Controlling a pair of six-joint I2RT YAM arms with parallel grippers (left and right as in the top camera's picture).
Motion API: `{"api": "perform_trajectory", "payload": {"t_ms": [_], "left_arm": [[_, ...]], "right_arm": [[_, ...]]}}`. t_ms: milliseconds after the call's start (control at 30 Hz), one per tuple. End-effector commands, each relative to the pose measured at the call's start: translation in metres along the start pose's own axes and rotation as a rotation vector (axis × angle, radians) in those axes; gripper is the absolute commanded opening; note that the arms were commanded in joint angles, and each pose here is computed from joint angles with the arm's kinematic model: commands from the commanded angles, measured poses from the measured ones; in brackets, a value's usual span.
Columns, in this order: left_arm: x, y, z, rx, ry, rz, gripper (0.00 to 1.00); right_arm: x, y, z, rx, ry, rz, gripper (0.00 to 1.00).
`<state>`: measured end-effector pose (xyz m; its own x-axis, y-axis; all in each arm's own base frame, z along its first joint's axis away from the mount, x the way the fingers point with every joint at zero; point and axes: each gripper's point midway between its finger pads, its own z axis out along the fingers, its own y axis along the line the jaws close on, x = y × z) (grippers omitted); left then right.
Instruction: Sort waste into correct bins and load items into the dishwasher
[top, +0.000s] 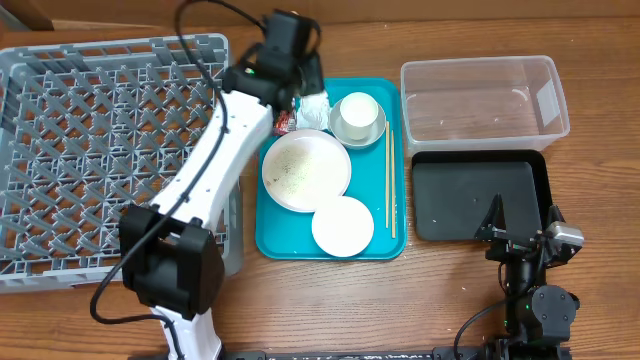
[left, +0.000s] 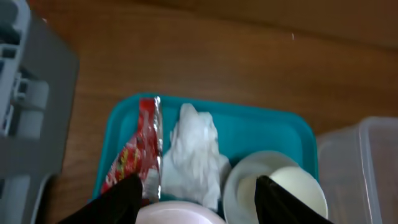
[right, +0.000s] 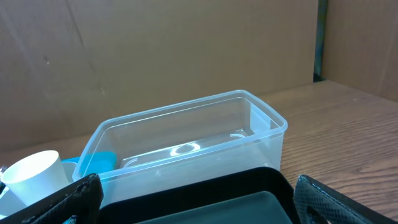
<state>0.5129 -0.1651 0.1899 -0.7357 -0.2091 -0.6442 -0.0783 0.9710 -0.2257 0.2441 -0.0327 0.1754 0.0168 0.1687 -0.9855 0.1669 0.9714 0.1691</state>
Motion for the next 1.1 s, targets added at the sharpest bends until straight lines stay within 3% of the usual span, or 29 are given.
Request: {"api": "perform_trajectory", "payload": {"t_ms": [0,200,367,567,700,933,1000,1067], "left_arm": [[0.009,0.001,0.033,-0.016,0.017,-0.002,0.61],[0.021,0.002,0.069,-0.023,0.024,0.006,0.65],[0.013,-0.002,0.072,-0.006,-0.010,0.001,0.65],[0.003,-0.006,0.063,0.008,-0.039,-0.002,0.65],[-0.014,-0.004,0.031,0.016,-0.069,-0.012,0.67],[-0.016,0.010,-0.038,-0.010,-0.027,-0.016,0.77],[-0.006,0.015,-0.051,-0.022,0.021,-0.010,0.94],[0.010,0.014,-0.061,0.001,0.092,-0.007,1.00]], "right_arm": [[0.002,-0.002,0.000,0.008,-0.005,0.003,1.00],[0.002,-0.002,0.000,0.008,-0.004,0.003,1.00],[0.002,-0.002,0.000,0.008,-0.005,0.003,1.00],[0.002,-0.002,0.000,0.008,-0.005,0.003,1.00],[0.002,-0.002,0.000,0.008,-0.005,0.003,1.00],[0.002,-0.002,0.000,0.008,-0.005,0.003,1.00],[0.002,-0.002,0.000,0.008,-0.005,0.003,1.00],[0.002,-0.002,0.000,0.008,-0.005,0.003,1.00]]}}
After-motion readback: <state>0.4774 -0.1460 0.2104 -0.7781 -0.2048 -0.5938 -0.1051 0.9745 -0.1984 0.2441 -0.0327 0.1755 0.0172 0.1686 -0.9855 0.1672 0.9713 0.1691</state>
